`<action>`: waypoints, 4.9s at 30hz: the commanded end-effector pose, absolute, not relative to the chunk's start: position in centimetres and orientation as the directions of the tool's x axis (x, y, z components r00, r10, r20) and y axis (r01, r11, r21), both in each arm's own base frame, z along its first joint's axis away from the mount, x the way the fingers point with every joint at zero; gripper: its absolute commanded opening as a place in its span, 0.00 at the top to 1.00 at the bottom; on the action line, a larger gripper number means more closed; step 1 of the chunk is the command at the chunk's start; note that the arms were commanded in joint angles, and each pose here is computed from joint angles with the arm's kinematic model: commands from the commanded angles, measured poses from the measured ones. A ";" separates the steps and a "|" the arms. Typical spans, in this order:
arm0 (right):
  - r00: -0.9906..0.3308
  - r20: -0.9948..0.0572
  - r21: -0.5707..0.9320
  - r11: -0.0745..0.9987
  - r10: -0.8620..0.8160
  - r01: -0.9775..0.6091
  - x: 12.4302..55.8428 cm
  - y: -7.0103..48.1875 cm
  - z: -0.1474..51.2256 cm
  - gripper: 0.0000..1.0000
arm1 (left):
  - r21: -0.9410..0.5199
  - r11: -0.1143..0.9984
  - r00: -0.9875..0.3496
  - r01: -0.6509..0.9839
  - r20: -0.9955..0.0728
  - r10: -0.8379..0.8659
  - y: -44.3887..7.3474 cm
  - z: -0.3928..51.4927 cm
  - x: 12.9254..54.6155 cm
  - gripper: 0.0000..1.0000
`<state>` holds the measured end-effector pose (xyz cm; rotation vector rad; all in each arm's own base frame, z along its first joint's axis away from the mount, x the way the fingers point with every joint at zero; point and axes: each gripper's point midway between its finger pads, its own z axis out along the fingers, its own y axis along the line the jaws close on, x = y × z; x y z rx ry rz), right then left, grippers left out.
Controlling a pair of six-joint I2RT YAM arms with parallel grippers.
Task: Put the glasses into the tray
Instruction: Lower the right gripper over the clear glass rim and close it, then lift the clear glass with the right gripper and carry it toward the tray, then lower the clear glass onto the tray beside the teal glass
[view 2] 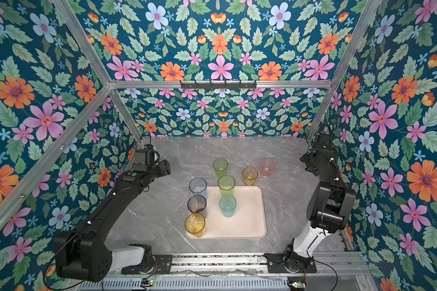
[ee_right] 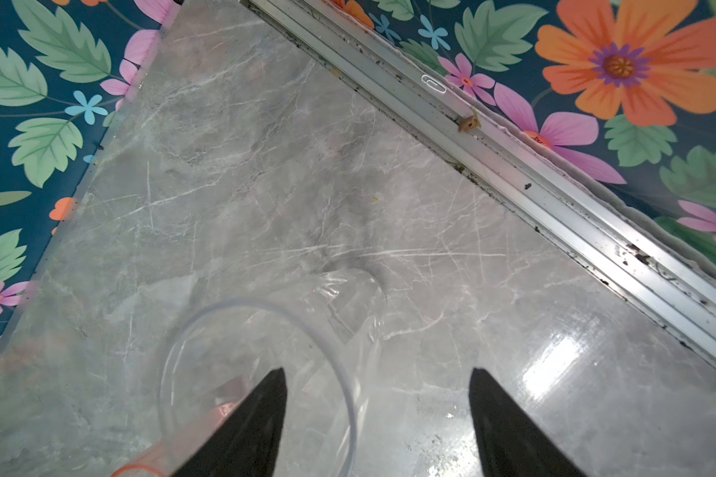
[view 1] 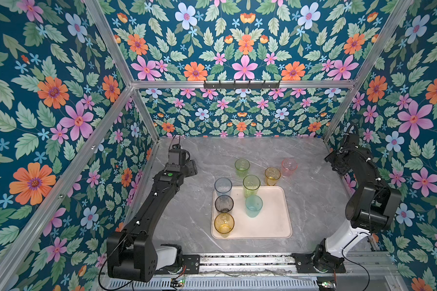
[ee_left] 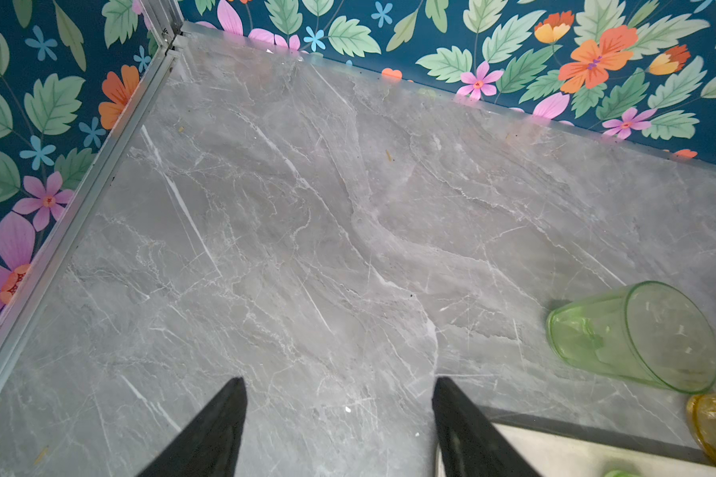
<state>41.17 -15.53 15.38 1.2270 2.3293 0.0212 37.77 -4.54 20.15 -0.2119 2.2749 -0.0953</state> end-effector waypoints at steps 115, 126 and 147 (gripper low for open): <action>-0.859 -0.321 0.239 0.911 0.400 0.335 22.5 3.1 23.9 1.00 | -0.167 0.981 -0.657 -0.096 -0.730 -0.189 -5.3 19.8 37.9 0.26; -0.890 -0.253 0.191 0.922 0.379 0.338 17.6 4.5 21.6 1.00 | -0.172 0.981 -0.662 -0.095 -0.725 -0.191 -5.4 19.6 37.9 0.26; -0.961 -0.159 0.110 0.971 0.227 0.212 14.5 10.5 16.8 1.00 | -0.177 0.980 -0.665 -0.092 -0.722 -0.192 -5.5 19.5 37.8 0.26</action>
